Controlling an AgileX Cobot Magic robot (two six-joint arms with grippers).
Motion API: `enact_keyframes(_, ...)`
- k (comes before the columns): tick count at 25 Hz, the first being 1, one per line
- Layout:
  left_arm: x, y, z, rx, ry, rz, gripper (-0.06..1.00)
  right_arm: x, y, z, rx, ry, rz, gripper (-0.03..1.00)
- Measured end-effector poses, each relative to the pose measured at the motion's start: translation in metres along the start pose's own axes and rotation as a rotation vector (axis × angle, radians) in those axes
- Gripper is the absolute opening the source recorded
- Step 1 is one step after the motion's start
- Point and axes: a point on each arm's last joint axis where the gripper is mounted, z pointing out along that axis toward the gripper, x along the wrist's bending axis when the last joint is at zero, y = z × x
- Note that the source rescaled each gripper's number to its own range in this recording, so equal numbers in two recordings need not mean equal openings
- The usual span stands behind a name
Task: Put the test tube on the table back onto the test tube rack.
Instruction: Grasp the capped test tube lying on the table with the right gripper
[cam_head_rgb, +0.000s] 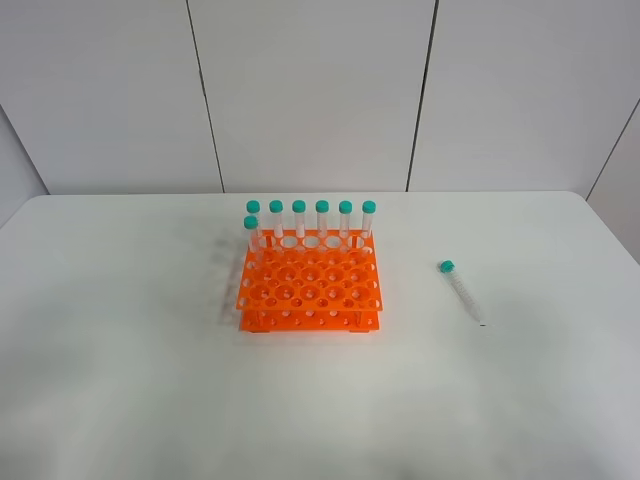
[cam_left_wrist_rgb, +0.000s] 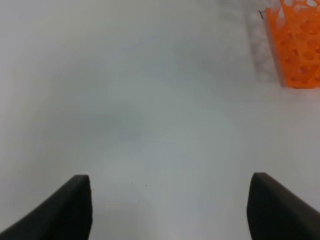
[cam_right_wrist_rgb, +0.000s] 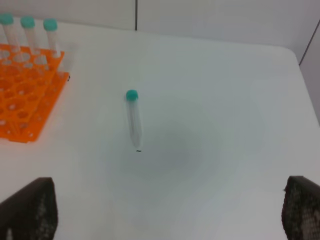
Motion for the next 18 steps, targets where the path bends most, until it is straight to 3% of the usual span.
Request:
enact_keyframes(3,0.0,0.0,0.0,0.0,0.0,0.0,1.0,-0.001,0.027,0.005,0.041,0.003,0.002,1.0)
enact_keyframes(8,0.0,0.0,0.0,0.0,0.0,0.0,1.0,-0.004,0.082,0.046,0.222,0.032,0.026,1.0)
enact_keyframes(14,0.0,0.0,0.0,0.0,0.0,0.0,1.0,-0.008,0.119,0.138,0.5,0.052,0.048,1.0)
enact_keyframes(18,0.0,0.0,0.0,0.0,0.0,0.0,1.0,-0.01,0.12,0.21,0.683,0.064,0.042,1.0)
